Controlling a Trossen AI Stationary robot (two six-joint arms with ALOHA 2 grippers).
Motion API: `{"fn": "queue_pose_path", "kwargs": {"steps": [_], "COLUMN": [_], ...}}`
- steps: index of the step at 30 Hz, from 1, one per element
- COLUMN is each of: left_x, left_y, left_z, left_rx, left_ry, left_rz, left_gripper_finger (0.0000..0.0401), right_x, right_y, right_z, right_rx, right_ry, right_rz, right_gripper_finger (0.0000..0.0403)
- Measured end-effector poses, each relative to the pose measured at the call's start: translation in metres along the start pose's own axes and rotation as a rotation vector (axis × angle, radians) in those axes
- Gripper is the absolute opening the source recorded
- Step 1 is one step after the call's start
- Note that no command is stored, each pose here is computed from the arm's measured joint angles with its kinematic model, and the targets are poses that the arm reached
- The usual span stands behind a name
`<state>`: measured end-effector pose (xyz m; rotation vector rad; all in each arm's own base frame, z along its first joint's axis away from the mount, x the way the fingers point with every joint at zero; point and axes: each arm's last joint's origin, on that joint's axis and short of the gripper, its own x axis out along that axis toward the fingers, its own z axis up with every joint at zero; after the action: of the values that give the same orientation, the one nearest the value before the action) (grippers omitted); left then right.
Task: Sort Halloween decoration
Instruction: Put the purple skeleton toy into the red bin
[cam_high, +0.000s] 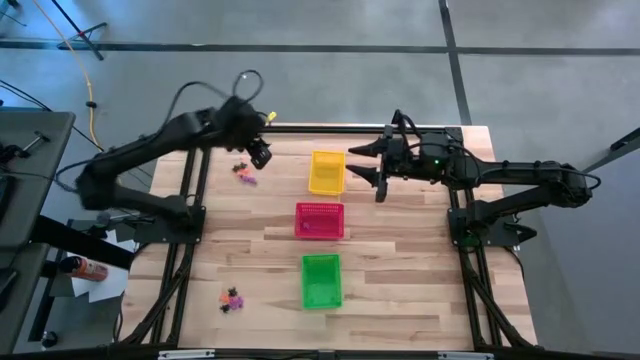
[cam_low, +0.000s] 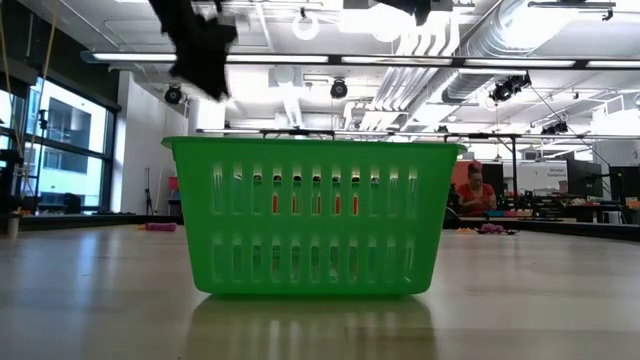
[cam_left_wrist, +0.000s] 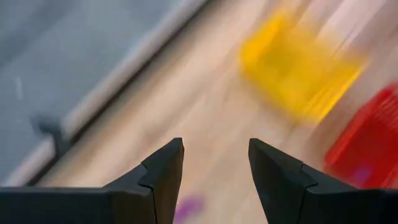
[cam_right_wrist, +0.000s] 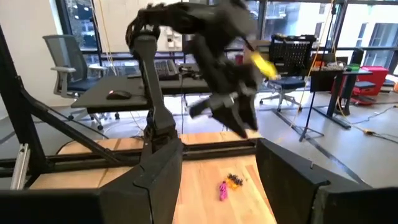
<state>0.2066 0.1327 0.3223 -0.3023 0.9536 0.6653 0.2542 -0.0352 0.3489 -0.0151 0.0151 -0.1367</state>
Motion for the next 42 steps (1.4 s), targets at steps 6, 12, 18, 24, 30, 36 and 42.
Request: {"fn": "queue_pose_path", "kwargs": {"steps": [6, 12, 18, 24, 30, 36, 42], "left_x": [0.073, 0.131, 0.161, 0.171, 0.176, 0.174, 0.18], "left_y": [0.014, 0.008, -0.001, -0.001, -0.002, -0.002, -0.001], "left_z": [-0.016, -0.028, -0.038, -0.041, -0.036, -0.039, -0.055], "left_rx": [0.007, 0.238, 0.387, 0.464, 0.538, 0.557, 0.565], "left_ry": [0.477, 0.692, 0.789, 0.821, 0.747, 0.78, 0.819], "left_rz": [-0.025, -0.096, -0.146, -0.109, -0.119, -0.133, -0.125], "left_gripper_finger": [0.0172, 0.0172, 0.0172, 0.0172, 0.0172, 0.0172, 0.0172], "right_x": [0.0, 0.0, 0.0, -0.001, -0.001, -0.001, -0.001], "right_y": [0.0, 0.0, 0.0, 0.0, 0.0, 0.0, 0.0], "right_z": [-0.004, -0.007, -0.01, -0.011, -0.011, -0.013, -0.016], "right_rx": [0.051, 0.064, 0.064, 0.064, 0.064, 0.064, 0.062], "right_ry": [0.044, 0.075, 0.099, 0.111, 0.111, 0.136, 0.171], "right_rz": [-0.001, -0.002, -0.003, -0.003, -0.003, -0.003, -0.004], "right_gripper_finger": [0.02, 0.02, 0.02, 0.02, 0.02, 0.02, 0.02]}}
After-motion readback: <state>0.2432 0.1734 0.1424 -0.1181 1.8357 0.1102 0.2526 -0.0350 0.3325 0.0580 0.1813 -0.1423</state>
